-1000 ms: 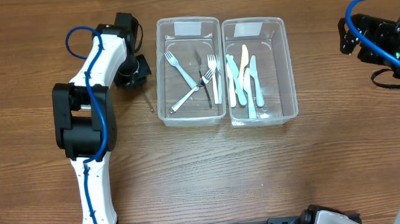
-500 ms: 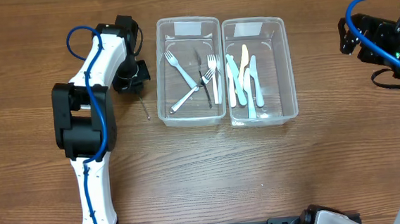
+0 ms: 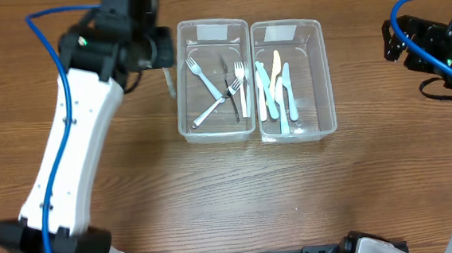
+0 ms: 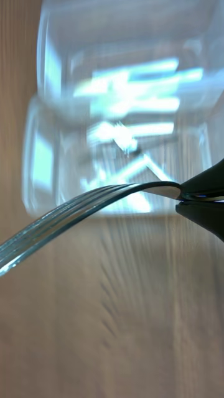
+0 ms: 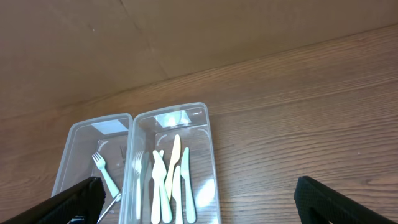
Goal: Pack container
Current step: 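Carry the metal fork into the left container and release it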
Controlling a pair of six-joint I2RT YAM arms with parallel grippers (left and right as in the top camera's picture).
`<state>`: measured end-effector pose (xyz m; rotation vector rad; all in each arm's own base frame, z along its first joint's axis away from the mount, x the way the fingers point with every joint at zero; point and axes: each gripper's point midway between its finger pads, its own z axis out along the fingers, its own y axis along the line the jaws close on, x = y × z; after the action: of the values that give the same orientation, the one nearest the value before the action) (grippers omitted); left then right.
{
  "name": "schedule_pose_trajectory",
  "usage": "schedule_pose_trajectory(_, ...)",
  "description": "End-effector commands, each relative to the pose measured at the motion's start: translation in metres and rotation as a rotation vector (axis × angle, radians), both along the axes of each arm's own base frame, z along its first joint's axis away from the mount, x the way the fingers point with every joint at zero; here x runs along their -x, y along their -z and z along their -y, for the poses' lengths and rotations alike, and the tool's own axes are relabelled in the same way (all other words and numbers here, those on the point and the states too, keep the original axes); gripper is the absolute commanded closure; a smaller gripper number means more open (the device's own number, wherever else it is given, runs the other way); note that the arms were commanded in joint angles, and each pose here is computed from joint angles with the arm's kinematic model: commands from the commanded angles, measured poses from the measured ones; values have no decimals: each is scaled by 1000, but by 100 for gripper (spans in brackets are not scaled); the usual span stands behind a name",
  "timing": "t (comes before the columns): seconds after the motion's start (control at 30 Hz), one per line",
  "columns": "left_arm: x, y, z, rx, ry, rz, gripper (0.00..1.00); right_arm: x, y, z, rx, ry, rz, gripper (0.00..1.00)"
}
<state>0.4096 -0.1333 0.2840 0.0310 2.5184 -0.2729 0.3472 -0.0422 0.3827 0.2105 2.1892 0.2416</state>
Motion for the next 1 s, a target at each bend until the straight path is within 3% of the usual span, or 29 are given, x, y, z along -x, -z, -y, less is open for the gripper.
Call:
schedule_pose_trajectory(0.0,-5,31,39,-29,98,-43,96,1,-9,2,10,11,24,0)
schedule_pose_trajectory(0.23,-40,118,85,35,84,-173,92,1,-9,2,10,11,24,0)
schedule_pose_trajectory(0.37,-47,155,95,43,107,-232,90,1,-9,2,10,11,24,0)
schedule_pose_trajectory(0.43,-42,158,100,61,148,-253,82,1,-9,2,10,11,24,0)
schedule_pose_trajectory(0.47,-40,154,101,73,162,-254,67,1,-9,2,10,11,24,0)
schedule_pose_trajectory(0.5,-39,147,102,82,171,-247,63,1,-9,2,10,11,24,0)
schedule_pose_trajectory(0.7,-32,62,83,81,192,-111,59,1,-9,2,10,11,24,0)
schedule_pose_trajectory(0.9,-5,-7,-3,-117,-7,-1,31,1,-9,2,10,11,24,0)
schedule_pose_trajectory(0.97,8,-14,-39,-200,-92,-18,29,1,-9,2,10,11,24,0)
